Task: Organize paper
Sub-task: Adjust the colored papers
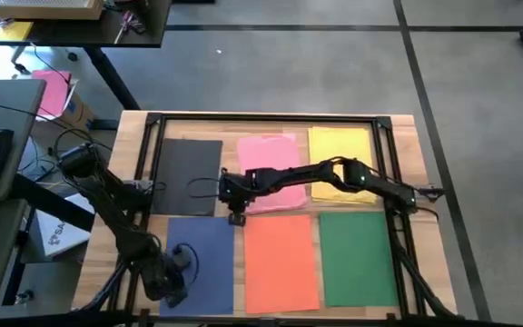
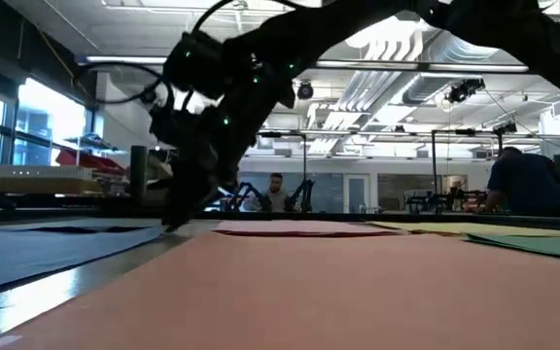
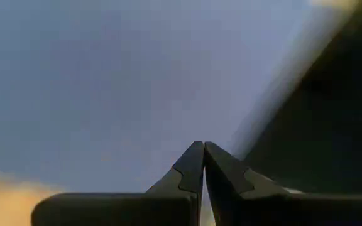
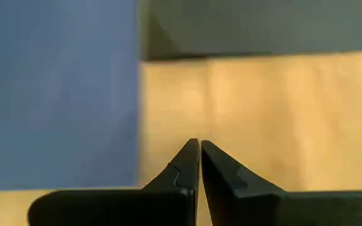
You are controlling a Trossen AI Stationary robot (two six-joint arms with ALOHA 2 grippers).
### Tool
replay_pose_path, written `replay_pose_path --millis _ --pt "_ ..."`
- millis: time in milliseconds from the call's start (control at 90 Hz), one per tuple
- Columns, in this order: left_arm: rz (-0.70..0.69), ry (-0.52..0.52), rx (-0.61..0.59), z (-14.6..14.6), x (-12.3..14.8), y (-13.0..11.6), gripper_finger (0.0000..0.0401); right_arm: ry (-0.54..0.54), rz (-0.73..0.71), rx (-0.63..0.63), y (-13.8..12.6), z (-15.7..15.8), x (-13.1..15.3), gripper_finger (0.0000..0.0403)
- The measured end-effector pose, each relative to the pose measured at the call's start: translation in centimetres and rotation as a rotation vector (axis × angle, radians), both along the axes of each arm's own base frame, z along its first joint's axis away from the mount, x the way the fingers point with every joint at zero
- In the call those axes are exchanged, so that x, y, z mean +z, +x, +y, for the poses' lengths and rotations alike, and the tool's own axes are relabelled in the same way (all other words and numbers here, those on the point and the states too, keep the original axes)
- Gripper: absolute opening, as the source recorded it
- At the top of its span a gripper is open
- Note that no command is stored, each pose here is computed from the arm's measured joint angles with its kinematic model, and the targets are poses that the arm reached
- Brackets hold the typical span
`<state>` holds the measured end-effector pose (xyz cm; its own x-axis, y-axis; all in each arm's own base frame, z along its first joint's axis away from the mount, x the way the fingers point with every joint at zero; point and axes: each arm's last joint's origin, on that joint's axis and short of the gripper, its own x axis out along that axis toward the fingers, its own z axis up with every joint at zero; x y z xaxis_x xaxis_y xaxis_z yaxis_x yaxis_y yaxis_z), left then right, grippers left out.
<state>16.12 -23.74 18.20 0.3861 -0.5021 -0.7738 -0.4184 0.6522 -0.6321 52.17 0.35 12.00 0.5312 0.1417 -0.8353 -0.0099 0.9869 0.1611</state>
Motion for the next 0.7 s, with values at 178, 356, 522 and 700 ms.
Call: replay_pose_path --millis 178,356,522,700 --pt "-0.067 -0.091 -0.08 -1.2 -1.0 1.8 0.0 0.012 -0.025 -0.019 0.0 0.8 -0.5 0.0" --pt "-0.031 -0.052 -0.218 -2.5 -3.3 3.3 0.0 0.014 -0.033 -0.017 0.0 1.2 -0.6 0.0" --pt "-0.062 -0.027 -0.283 -4.0 -4.1 4.6 0.0 0.016 -0.037 -0.022 0.1 1.2 -0.6 0.0" --pt "0.011 -0.006 -0.308 -4.5 -6.1 4.6 0.0 0.023 -0.05 -0.03 0.2 1.2 -0.6 0.0"
